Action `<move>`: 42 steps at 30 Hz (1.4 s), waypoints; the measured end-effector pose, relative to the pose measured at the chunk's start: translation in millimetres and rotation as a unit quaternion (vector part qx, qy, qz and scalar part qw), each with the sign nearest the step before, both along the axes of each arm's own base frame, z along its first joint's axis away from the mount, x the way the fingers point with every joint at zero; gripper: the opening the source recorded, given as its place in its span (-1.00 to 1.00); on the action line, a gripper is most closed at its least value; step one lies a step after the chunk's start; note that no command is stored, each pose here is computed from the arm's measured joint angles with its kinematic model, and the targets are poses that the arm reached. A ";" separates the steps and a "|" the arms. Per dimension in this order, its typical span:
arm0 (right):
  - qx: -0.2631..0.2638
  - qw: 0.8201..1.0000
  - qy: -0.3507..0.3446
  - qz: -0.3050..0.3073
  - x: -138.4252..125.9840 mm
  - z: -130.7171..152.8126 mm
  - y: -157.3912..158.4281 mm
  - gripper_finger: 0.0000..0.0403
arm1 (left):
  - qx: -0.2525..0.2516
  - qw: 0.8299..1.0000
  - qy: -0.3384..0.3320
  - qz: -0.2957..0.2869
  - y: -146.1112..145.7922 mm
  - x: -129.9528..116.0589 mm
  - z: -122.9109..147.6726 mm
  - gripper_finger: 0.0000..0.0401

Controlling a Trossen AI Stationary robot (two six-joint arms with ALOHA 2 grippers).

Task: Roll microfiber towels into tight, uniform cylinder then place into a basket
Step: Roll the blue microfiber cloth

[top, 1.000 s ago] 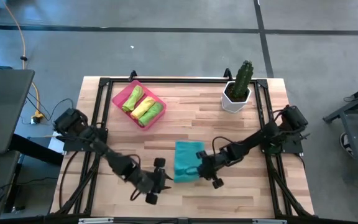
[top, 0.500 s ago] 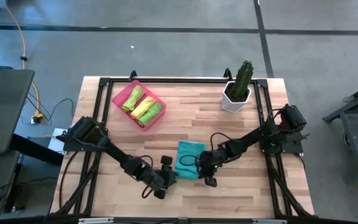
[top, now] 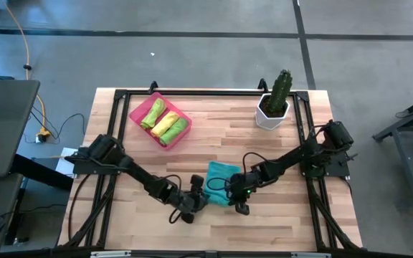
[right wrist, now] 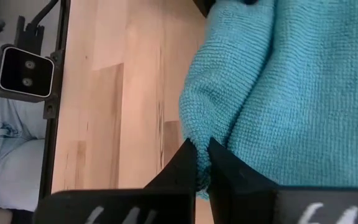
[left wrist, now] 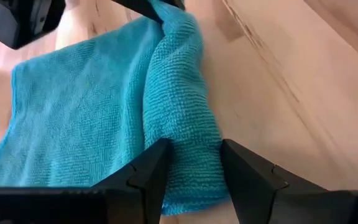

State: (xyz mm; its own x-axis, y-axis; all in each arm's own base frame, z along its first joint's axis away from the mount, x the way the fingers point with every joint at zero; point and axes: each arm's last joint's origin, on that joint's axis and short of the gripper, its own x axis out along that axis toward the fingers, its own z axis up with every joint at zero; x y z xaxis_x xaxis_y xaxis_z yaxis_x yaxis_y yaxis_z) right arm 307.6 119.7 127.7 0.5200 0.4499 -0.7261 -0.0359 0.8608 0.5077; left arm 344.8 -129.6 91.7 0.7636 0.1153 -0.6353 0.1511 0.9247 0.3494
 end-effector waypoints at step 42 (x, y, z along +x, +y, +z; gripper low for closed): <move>-0.331 0.917 -0.143 0.169 -31.4 5.5 49.6 -0.30 | -0.612 0.734 0.138 0.262 29.5 15.5 0.0 -0.94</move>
